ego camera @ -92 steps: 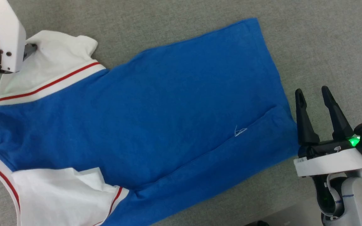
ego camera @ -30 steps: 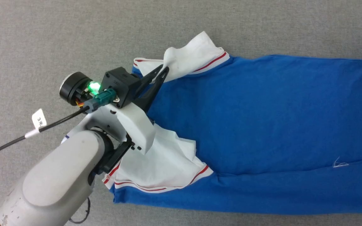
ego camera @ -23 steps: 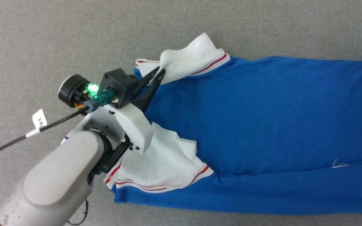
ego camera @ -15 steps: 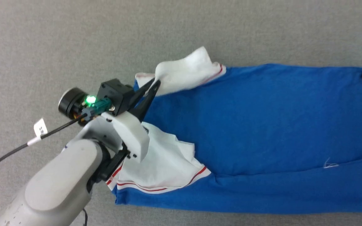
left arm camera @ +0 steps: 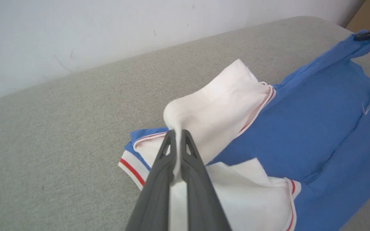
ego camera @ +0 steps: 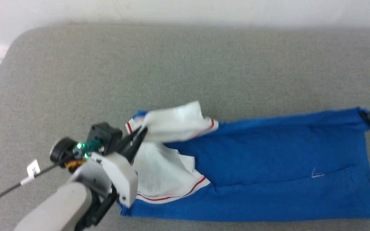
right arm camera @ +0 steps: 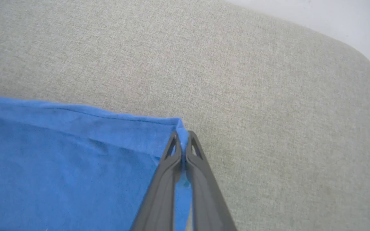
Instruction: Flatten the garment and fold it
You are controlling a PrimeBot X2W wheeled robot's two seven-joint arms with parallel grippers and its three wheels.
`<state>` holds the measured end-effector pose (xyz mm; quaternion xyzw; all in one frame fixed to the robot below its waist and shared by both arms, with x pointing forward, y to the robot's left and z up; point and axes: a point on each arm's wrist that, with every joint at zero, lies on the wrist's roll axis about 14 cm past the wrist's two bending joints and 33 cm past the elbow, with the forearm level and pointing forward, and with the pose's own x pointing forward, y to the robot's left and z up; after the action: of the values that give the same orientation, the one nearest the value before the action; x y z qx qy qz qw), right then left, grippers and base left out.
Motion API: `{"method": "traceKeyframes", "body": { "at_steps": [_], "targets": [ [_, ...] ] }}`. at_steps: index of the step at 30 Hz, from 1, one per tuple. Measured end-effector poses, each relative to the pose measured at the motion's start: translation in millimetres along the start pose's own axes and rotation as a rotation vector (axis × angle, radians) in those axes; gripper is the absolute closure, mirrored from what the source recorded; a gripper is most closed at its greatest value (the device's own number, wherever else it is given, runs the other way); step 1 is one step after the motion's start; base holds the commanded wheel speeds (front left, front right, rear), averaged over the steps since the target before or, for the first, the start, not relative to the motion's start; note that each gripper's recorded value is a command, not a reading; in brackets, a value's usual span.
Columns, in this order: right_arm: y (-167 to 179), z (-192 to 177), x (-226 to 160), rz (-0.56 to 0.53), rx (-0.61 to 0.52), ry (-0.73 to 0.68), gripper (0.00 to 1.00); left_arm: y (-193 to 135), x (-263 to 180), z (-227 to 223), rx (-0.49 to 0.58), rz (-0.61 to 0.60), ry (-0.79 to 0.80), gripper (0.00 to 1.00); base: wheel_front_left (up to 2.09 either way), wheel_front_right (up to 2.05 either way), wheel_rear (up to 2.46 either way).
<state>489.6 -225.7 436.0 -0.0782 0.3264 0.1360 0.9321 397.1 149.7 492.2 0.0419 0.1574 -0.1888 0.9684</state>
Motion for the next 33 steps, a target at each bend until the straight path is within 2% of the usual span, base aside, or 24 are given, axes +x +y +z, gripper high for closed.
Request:
{"method": "traceKeyframes", "body": {
  "at_steps": [6,15,28,29,30,33],
  "targets": [
    [5.7,-26.1,-24.2,0.016,0.028,0.028,1.00,-13.5,-24.0,-25.1,-0.018,-0.016,0.082,1.00,0.00,0.00,0.00],
    [6.9,-76.0,-40.8,0.020,0.023,0.204,1.00,-27.0,-38.6,-71.1,-0.024,-0.052,0.251,1.00,0.00,0.00,0.00],
    [20.6,-101.5,-44.5,0.045,-0.046,0.343,1.00,-28.2,-37.7,-112.5,-0.036,-0.068,0.383,1.00,0.00,0.00,0.00],
    [20.6,-101.8,-44.2,0.044,-0.037,0.343,0.58,-27.8,-37.0,-113.3,-0.041,-0.065,0.385,0.43,0.00,0.00,0.00],
    [20.8,-103.4,-44.3,0.042,-0.022,0.350,0.00,-27.8,-36.0,-112.7,-0.043,-0.062,0.379,0.00,0.00,0.00,0.00],
    [27.4,-97.4,-44.2,0.058,-0.002,0.321,0.00,-28.4,-33.0,-106.5,-0.048,-0.056,0.338,0.00,0.00,0.00,0.00]
  ]
}}
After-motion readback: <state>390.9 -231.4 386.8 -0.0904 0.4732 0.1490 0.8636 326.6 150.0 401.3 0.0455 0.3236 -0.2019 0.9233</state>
